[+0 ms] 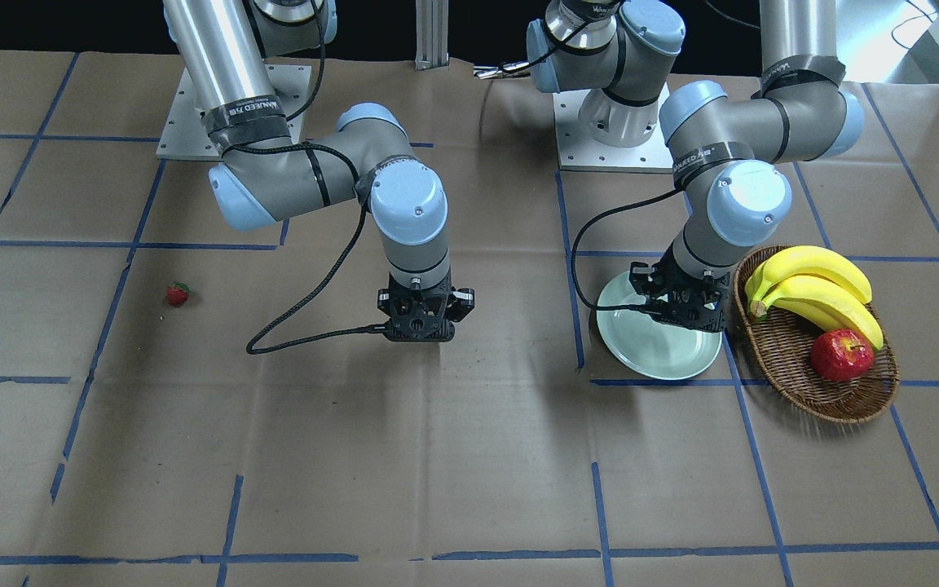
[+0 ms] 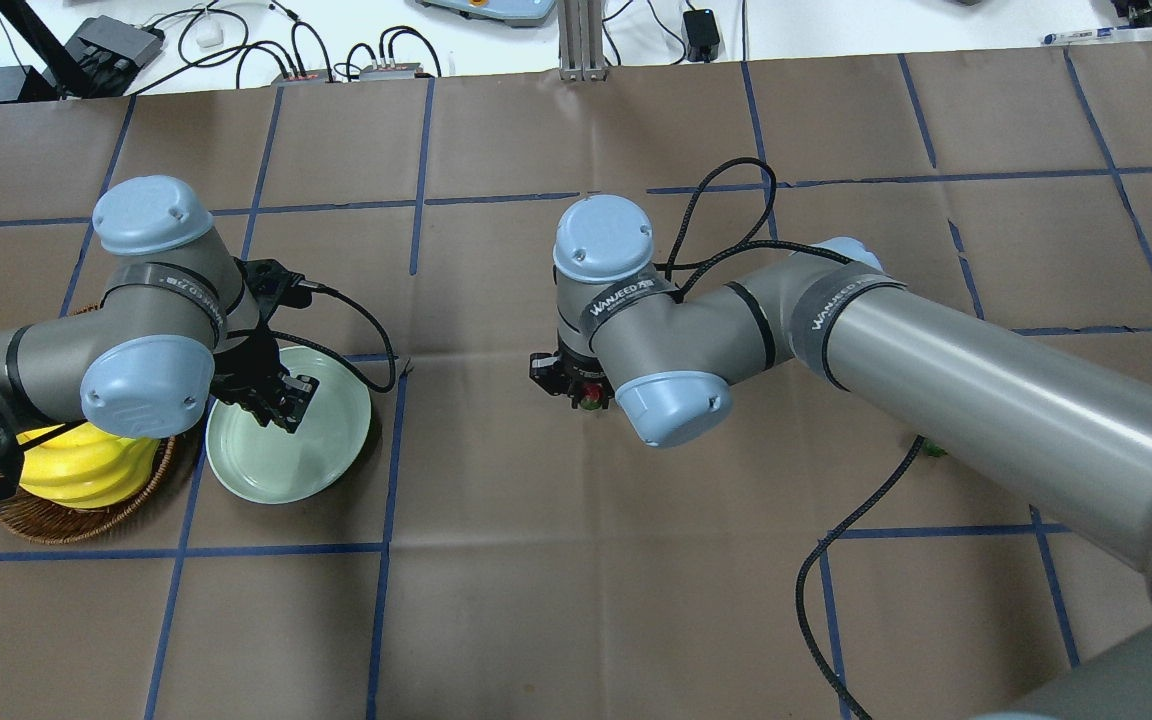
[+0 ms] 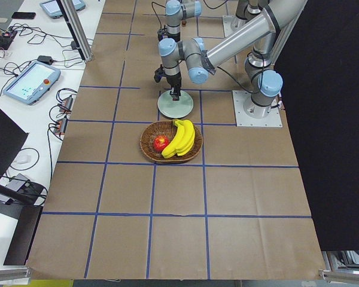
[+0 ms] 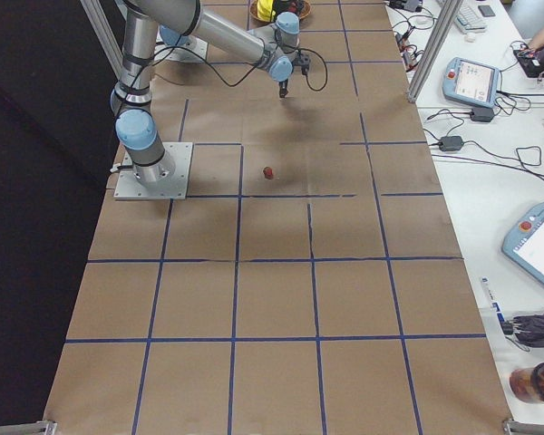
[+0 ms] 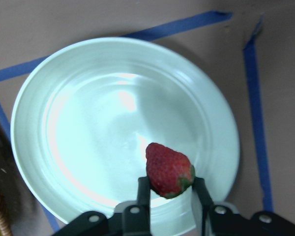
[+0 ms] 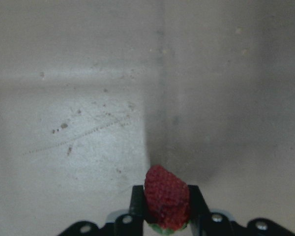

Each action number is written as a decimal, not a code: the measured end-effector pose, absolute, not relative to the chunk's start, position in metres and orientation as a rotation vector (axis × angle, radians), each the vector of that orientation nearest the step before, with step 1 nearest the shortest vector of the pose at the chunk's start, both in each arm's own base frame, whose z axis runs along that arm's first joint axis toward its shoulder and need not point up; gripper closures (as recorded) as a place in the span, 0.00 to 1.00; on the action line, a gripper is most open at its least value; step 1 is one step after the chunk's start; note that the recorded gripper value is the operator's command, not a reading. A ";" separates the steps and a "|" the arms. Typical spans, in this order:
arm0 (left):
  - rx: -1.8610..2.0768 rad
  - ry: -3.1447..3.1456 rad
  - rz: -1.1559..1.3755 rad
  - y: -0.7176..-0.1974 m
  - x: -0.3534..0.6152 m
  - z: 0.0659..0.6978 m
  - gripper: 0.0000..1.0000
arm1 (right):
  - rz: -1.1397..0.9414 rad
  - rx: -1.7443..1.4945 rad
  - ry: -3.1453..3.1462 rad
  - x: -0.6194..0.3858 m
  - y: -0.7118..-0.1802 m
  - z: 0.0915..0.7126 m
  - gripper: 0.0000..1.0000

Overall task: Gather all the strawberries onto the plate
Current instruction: 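Place the strawberry on the plate with the left gripper while the right carries another, then open the right gripper to set the strawberry mid-table and lift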

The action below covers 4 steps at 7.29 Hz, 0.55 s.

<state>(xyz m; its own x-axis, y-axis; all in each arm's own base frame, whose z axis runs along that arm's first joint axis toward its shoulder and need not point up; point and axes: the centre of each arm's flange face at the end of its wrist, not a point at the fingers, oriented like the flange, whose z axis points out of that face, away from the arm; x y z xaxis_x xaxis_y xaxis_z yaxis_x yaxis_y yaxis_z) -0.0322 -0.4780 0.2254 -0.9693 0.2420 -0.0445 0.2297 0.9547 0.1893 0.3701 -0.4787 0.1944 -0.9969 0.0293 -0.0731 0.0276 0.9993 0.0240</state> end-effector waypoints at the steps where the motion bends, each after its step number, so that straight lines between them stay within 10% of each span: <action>1: 0.366 3.041 0.287 -0.478 -0.030 0.224 0.20 | 0.046 0.053 3.067 0.375 -0.481 0.187 0.00; 4: 0.348 3.051 0.279 -0.481 -0.030 0.225 0.12 | 0.031 0.062 3.065 0.366 -0.505 0.216 0.00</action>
